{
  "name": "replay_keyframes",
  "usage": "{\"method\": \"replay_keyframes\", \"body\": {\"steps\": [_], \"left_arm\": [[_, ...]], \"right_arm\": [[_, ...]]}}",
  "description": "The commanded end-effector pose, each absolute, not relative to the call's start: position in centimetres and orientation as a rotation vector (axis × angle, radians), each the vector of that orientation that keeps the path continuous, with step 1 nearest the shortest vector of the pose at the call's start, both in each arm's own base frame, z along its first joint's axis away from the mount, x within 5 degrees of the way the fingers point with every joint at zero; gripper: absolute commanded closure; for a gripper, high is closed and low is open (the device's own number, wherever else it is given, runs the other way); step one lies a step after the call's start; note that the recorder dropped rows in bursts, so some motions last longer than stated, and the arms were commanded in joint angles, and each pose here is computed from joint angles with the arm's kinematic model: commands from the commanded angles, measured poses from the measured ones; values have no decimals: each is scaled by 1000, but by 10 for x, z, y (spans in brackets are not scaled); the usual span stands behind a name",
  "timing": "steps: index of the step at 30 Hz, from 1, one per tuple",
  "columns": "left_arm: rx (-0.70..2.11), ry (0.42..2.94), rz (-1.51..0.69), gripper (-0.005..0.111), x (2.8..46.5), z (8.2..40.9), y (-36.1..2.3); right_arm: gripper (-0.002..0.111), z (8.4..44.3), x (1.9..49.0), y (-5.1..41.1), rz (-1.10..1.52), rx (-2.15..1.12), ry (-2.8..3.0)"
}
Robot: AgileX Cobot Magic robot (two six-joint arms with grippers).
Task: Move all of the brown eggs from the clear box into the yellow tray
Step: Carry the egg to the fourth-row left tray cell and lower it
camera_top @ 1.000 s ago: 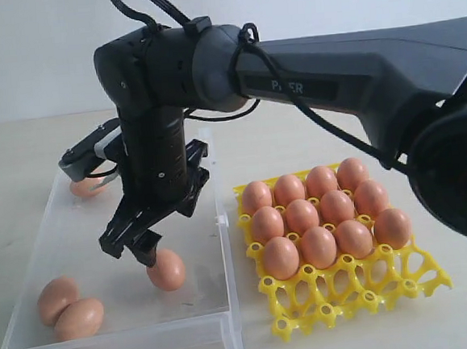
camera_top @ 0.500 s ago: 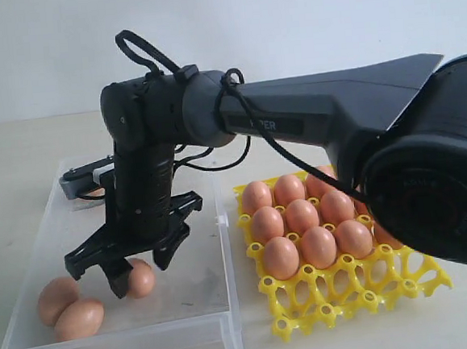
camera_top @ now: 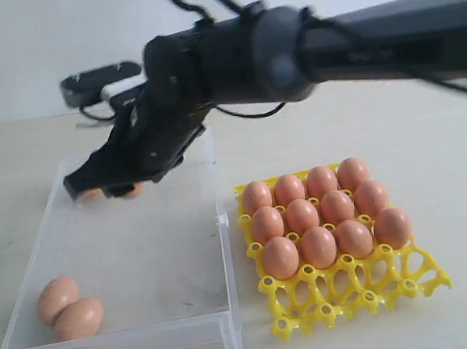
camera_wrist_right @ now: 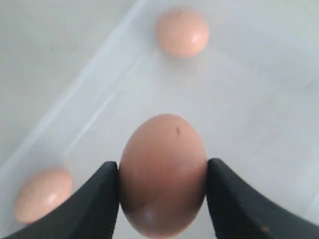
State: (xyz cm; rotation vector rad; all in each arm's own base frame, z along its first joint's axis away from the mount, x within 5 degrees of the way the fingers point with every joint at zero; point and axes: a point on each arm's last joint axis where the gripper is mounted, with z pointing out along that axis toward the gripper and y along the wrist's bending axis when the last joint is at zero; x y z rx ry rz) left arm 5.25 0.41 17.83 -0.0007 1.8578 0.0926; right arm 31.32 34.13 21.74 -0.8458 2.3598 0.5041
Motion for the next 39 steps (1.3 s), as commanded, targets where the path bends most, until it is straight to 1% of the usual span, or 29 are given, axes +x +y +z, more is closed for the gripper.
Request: {"method": "replay_keyframes", "body": {"steps": [1, 2, 3, 4, 7, 9, 13, 17, 20, 31, 39], "left_arm": [[0, 1853, 98, 107, 53, 180, 4], [0, 1853, 98, 107, 53, 180, 4], [0, 1853, 98, 107, 53, 180, 4], [0, 1853, 98, 107, 53, 180, 4], [0, 1853, 98, 107, 53, 180, 4], [0, 1853, 98, 107, 53, 180, 4], [0, 1853, 98, 107, 53, 180, 4], [0, 1853, 98, 107, 53, 180, 4], [0, 1853, 98, 107, 53, 180, 4], [0, 1853, 98, 107, 53, 180, 4], [0, 1853, 98, 107, 53, 180, 4]], "right_arm": [[108, 245, 280, 268, 570, -606, 1945], [108, 234, 263, 243, 559, -574, 1906], [108, 232, 254, 231, 558, -555, 1866], [108, 219, 238, 213, 540, -532, 1853], [108, 204, 219, 186, 506, -447, 1827], [108, 189, 206, 172, 475, -452, 1846], [108, 172, 190, 155, 458, -430, 1865], [108, 162, 179, 143, 485, -372, 1878], [108, 157, 173, 140, 487, -397, 1894], [108, 138, 167, 151, 620, -449, 1952], [108, 130, 163, 150, 610, -477, 2032]]}}
